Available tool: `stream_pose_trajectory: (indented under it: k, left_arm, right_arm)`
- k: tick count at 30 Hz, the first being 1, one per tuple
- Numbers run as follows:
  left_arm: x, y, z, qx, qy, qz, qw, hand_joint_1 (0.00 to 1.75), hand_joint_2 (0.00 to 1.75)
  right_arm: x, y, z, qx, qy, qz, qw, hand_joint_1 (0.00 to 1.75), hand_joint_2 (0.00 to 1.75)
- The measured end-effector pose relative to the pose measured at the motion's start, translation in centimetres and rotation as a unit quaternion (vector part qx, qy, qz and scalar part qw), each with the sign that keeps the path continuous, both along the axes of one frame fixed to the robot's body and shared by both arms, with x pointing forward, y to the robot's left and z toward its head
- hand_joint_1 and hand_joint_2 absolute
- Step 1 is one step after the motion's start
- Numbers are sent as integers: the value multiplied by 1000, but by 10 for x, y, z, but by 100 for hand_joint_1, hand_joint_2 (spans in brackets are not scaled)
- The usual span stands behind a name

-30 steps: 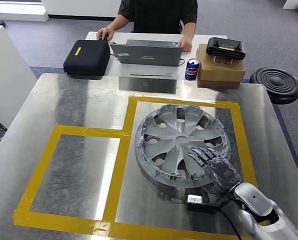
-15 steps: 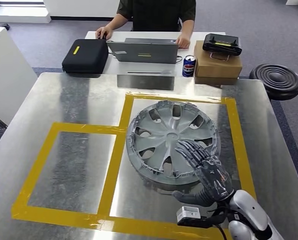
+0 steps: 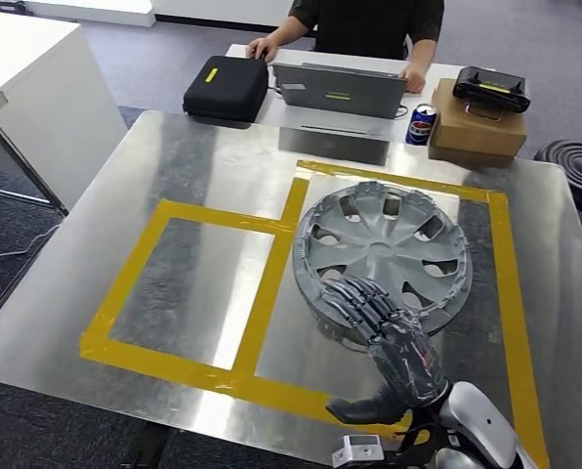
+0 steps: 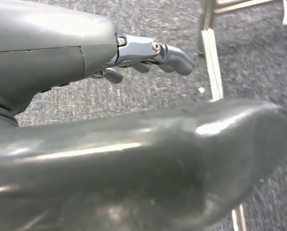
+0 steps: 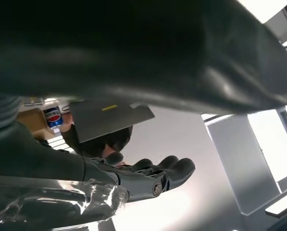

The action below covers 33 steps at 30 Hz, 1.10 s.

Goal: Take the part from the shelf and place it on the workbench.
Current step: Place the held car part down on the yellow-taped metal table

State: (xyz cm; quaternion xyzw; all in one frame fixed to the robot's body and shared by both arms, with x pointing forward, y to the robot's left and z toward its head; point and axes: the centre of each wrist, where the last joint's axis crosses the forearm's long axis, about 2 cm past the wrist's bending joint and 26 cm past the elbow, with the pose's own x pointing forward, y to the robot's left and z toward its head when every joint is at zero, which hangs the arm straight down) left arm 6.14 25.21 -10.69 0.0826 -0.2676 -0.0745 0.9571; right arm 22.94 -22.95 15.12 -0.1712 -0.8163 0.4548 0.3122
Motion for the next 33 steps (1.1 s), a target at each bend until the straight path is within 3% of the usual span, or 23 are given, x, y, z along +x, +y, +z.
stream_pose_trajectory:
  k: [19, 29, 33]
  left_arm:
    - [-3, -3, 0, -1, 3, 2, 1000, 0, 0]
    - [2, -7, 1, 2, -5, 9, 1000, 0, 0]
    - [-4, -6, 0, 4, 1, 12, 1000, 0, 0]
  right_arm:
    - [-4, 3, -1, 20, -7, -2, 1000, 0, 0]
    - [-29, -1, -20, 61, 7, -28, 998, 0, 0]
    - [-33, 0, -23, 66, 14, -32, 997, 0, 0]
